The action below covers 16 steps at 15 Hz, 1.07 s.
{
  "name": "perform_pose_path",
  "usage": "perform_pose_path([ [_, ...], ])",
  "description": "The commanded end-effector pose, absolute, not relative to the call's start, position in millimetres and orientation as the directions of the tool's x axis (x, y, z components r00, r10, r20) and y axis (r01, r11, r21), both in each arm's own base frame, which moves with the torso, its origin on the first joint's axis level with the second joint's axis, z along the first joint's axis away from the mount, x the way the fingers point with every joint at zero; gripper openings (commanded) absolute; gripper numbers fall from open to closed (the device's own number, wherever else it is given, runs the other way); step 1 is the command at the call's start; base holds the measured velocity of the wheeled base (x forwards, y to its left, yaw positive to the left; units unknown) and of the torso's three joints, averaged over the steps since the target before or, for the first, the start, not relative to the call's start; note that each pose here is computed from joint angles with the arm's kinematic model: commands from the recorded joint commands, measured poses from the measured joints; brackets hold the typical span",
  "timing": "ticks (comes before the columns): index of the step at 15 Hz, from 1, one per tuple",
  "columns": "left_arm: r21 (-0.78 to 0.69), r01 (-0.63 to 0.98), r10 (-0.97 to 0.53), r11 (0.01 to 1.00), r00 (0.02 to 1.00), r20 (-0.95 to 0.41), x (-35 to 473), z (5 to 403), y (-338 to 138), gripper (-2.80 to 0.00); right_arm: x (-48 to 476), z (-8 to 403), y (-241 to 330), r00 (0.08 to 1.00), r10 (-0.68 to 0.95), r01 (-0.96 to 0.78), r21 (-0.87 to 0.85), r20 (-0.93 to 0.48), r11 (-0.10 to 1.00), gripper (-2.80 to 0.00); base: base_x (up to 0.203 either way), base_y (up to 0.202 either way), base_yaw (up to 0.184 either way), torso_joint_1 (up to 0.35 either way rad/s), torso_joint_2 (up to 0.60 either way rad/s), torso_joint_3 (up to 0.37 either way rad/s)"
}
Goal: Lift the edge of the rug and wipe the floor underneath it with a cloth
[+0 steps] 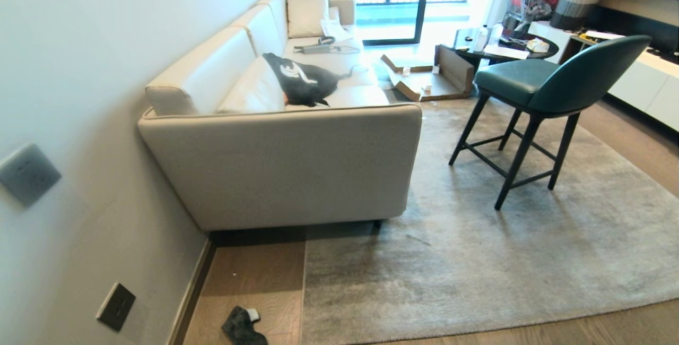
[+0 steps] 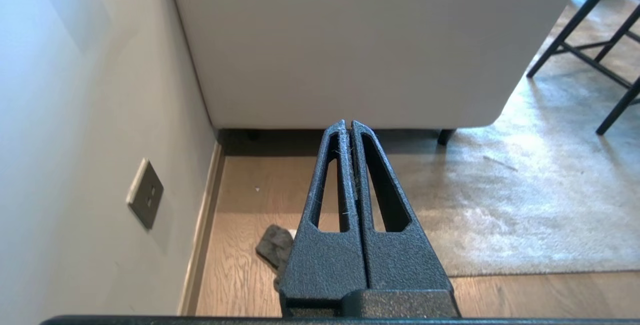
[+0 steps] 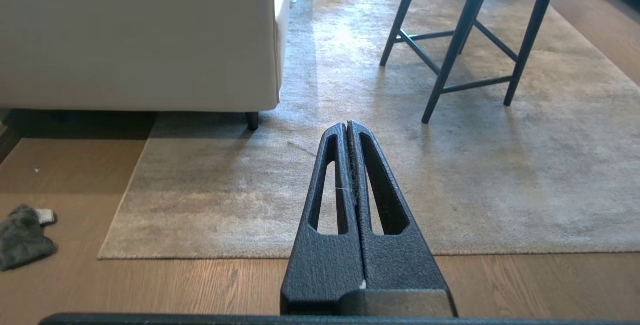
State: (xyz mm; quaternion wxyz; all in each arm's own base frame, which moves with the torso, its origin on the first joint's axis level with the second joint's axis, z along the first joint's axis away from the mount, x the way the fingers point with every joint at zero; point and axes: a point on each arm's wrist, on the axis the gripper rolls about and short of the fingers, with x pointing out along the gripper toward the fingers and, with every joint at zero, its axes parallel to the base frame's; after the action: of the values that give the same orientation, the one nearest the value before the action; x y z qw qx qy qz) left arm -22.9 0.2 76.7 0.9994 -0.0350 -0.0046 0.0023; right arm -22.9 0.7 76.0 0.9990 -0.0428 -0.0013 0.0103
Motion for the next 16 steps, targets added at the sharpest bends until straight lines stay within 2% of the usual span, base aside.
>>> perform_pose_path([
  [1, -0.071, -0.005, 0.006, 0.997, 1.000, 0.009, -22.9, 76.7, 0.2, -2.80, -22.8, 75.9, 0.7, 1.000, 0.021, -0.021, -0.086, 0.000, 0.996, -2.80, 0.000, 0.000, 0.000, 0.027, -0.43, -0.403],
  [8, -0.071, -0.005, 0.005, 0.997, 1.000, 0.009, -22.9, 76.7, 0.2, -2.80, -22.8, 75.9, 0.7, 1.000, 0.021, -0.021, -0.084, 0.000, 0.996, -2.80, 0.000, 0.000, 0.000, 0.078, -0.45, -0.385],
  [16, -0.071, -0.004, 0.005, 0.997, 1.000, 0.009, -22.9, 76.7, 0.2, -2.80, -22.8, 76.1, 0.7, 1.000, 0.021, -0.021, -0.086, 0.002, 0.996, -2.80, 0.000, 0.000, 0.000, 0.153, -0.52, -0.362],
])
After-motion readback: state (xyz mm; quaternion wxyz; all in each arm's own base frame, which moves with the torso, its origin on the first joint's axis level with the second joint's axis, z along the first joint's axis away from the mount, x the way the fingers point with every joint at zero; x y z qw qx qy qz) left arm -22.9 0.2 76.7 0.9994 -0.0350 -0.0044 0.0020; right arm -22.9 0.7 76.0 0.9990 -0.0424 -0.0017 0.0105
